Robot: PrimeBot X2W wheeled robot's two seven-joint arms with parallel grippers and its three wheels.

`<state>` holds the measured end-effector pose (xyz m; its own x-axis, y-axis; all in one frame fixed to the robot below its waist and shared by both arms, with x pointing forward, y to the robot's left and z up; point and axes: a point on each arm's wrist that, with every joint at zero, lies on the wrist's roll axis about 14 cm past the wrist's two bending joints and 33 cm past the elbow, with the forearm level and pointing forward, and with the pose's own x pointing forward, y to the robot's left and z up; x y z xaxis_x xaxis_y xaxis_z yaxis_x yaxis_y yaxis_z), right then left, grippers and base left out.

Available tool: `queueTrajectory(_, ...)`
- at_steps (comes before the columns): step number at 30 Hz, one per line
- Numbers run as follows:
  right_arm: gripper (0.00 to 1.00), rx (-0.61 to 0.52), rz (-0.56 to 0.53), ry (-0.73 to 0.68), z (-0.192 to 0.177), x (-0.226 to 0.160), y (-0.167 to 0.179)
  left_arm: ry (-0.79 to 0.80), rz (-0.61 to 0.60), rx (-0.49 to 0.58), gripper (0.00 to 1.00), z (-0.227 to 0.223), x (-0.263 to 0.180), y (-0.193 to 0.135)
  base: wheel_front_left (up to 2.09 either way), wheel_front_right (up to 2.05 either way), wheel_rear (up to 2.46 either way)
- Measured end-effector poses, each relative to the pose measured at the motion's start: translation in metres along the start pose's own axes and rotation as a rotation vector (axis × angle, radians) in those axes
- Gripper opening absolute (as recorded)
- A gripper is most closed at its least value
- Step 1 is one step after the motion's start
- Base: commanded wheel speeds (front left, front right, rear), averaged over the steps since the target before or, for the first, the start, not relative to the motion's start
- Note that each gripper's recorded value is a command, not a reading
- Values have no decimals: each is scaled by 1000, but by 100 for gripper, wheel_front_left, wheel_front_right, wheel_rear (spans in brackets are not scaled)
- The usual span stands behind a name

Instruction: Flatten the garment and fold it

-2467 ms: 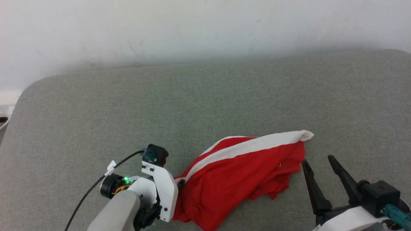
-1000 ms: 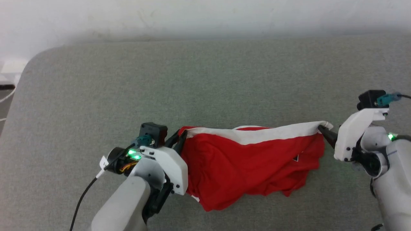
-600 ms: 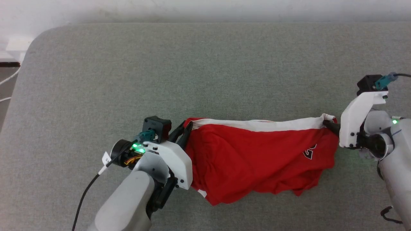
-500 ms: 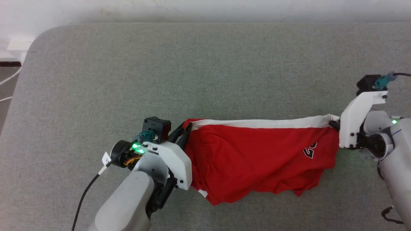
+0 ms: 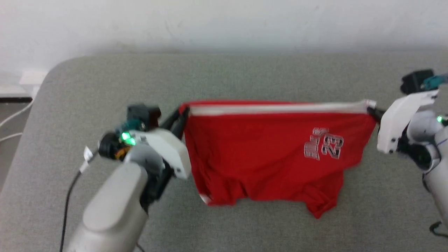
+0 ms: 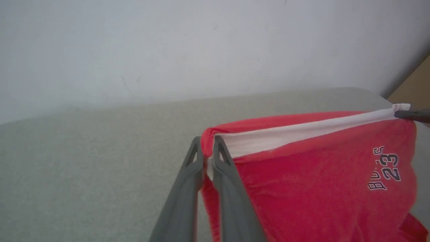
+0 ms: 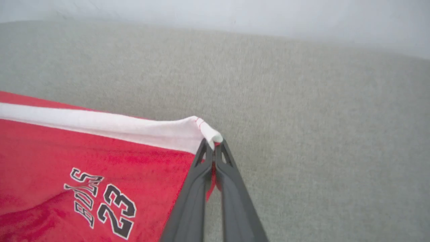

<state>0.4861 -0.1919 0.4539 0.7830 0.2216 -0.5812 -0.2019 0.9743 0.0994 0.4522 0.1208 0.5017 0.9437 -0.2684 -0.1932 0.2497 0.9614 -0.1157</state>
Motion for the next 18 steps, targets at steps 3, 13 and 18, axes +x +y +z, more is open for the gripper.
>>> queueTrajectory(3,0,-22,2,-139,48,-15,2,-107,-11,28,0,51,8,4,0,0,0)
queueTrajectory(13,0,-102,-1,-581,223,-67,21,-397,35,70,0,209,42,29,0,0,0)
queueTrajectory(18,0,-135,15,-774,291,-73,40,-515,100,29,0,260,65,55,0,0,0)
